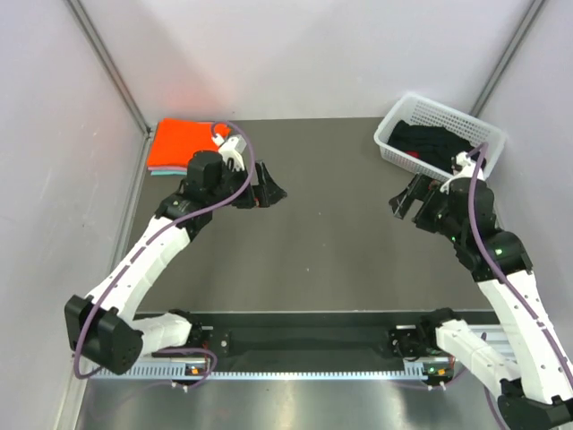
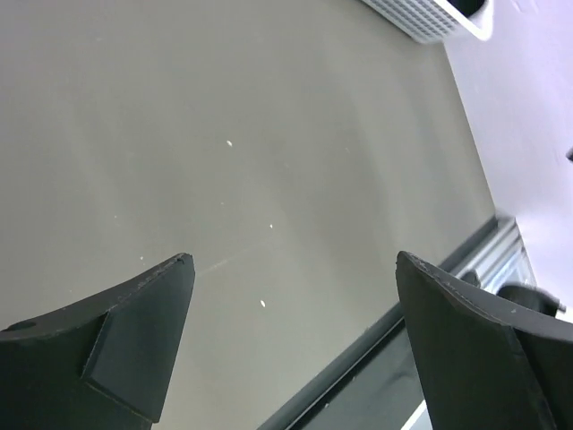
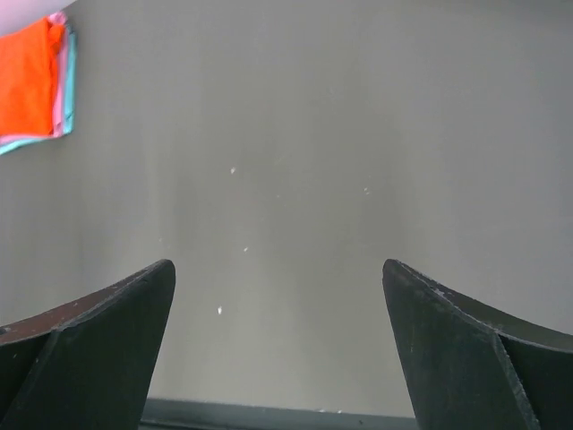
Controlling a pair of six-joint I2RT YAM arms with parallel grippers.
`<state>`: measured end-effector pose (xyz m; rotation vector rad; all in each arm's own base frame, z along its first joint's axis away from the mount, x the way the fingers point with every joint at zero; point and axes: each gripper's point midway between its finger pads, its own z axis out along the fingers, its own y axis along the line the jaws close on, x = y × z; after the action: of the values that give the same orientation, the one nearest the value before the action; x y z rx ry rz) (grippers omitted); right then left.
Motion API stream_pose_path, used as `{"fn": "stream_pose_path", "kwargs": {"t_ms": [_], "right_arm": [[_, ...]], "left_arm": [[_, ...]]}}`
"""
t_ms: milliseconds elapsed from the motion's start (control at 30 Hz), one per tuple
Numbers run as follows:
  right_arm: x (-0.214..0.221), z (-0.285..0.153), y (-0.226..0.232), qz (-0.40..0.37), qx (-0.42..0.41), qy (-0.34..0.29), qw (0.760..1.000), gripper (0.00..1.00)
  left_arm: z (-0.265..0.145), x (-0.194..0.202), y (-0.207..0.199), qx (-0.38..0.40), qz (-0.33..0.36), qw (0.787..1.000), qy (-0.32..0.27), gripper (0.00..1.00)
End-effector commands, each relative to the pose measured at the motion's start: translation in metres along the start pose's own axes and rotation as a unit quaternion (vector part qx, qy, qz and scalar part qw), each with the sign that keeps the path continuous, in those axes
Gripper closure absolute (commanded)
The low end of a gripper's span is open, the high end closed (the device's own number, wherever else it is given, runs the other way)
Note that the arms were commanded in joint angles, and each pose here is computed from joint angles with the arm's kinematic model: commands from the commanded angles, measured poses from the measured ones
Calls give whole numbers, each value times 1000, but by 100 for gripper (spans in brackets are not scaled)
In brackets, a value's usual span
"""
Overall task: Fold and stack the t-shirts
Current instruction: Grab the tshirt from the pile
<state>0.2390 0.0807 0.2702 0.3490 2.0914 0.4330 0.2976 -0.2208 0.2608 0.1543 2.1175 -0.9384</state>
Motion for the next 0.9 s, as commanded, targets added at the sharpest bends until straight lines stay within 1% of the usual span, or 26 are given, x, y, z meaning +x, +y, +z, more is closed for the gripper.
{"fn": "stream_pose_path", "kwargs": {"t_ms": [0,33,67,100,133,167,200,233,267,300,333,367,400,433,467,500,533,567,600,633,700,733,800,833,867], "right_arm": [[-29,2,0,9,22,-54,998,0],[-30,8,-6,12,43,-56,997,0],[-34,12,-11,15,60,-65,996,0],[-39,15,-15,27,75,-75,994,0],[-45,27,-22,38,107,-84,990,0],[-54,31,-19,51,111,-97,988,1],[-59,39,-17,58,111,-104,987,0],[-66,57,-11,54,106,-108,987,0],[-80,63,-4,46,100,-121,987,0],[-92,69,-6,16,107,-129,986,0],[-95,90,-14,0,134,-119,984,0],[-121,89,-10,-22,139,-137,980,1],[-138,95,-26,-23,168,-144,975,0],[-153,111,-36,-27,200,-141,969,0],[-161,118,-49,-34,219,-137,965,1],[-163,137,-80,-26,254,-116,960,1],[-175,143,-89,-21,261,-121,957,2],[-177,154,-99,-30,266,-113,957,2],[-184,161,-120,-20,271,-111,956,2],[-182,183,-133,-19,275,-93,957,3],[-181,201,-155,-6,277,-72,958,6],[-178,220,-168,-2,278,-57,959,7],[-178,236,-186,7,273,-49,961,9],[-176,254,-192,10,261,-44,964,10],[-175,264,-196,10,254,-41,966,11]], "left_arm": [[8,-36,-1,3,-27,999,-46,1],[11,-37,-2,10,-31,999,-44,1],[13,-34,-9,33,-32,998,-33,4],[15,-33,-10,41,-27,998,-29,5],[20,-32,-6,41,-21,999,-27,7],[24,-34,11,-2,-8,999,-36,9],[27,-31,26,-36,-9,999,-33,7],[30,-24,39,-60,-10,998,-20,5],[30,-24,44,-73,3,997,-16,4],[30,-23,49,-85,2,996,-11,4],[32,-19,50,-85,0,996,-1,4],[31,-15,48,-81,-3,997,11,4],[32,-11,42,-63,-6,998,21,4],[33,-7,38,-51,-11,998,28,4],[33,-6,35,-41,-12,999,31,5],[34,1,31,-24,-17,999,42,5],[35,4,30,-19,-19,999,44,6],[36,5,30,-13,-19,999,44,6],[38,10,32,-14,-24,998,50,7],[39,12,34,-15,-31,998,52,7],[44,18,33,-7,-35,997,65,8],[44,19,29,6,-37,997,72,8],[47,21,27,16,-40,996,82,12],[48,22,25,20,-43,995,86,13],[48,23,24,26,-43,995,89,14]]}}
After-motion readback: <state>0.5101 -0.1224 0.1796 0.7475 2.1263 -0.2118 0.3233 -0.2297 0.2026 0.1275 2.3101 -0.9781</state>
